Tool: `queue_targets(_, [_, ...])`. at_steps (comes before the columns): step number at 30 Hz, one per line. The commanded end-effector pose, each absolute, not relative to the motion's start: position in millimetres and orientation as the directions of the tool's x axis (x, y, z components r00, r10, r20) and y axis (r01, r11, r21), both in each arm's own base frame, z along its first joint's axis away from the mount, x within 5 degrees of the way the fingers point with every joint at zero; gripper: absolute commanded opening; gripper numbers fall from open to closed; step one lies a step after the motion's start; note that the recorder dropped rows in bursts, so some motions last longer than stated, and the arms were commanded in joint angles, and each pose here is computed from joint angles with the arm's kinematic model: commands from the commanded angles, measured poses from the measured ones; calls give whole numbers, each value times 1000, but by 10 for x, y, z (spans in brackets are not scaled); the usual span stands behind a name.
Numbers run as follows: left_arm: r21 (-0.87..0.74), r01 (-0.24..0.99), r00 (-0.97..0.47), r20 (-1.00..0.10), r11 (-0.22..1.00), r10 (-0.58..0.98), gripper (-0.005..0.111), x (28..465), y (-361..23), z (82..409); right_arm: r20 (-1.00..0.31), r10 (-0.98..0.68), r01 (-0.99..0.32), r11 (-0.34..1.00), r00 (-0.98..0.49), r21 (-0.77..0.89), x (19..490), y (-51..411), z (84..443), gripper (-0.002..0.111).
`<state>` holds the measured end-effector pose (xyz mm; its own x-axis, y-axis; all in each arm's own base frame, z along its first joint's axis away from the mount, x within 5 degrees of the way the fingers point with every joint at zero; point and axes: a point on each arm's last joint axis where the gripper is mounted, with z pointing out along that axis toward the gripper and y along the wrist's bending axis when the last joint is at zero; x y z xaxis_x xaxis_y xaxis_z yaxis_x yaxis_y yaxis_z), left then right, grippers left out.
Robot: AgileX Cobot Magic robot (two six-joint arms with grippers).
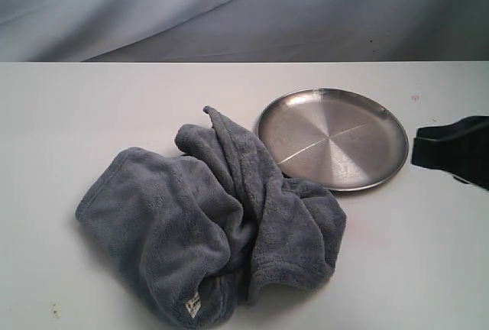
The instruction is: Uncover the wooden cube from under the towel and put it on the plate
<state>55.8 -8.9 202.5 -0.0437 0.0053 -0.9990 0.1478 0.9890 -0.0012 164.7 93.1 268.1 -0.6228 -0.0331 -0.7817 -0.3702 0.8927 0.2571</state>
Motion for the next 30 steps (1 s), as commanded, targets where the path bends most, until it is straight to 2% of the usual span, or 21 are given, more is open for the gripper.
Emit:
queue_targets(1, [-5,153,-44,-999,988,1,0,556,-92,2013,-722,-112,-392,890,-682,232,1857,1094,2665,0])
queue_targets(19, [-5,153,-44,-999,988,1,0,556,-92,2013,-435,-240,-369,898,-868,240,2764,1652,2516,0])
queue_targets(23, [-5,153,-44,-999,988,1,0,556,-92,2013,-409,-246,-361,904,-879,231,2955,1748,2482,0])
queue_targets(30, [-5,153,-44,-999,988,1,0,556,-92,2013,-350,-315,-366,926,-882,90,3228,1966,2386,0])
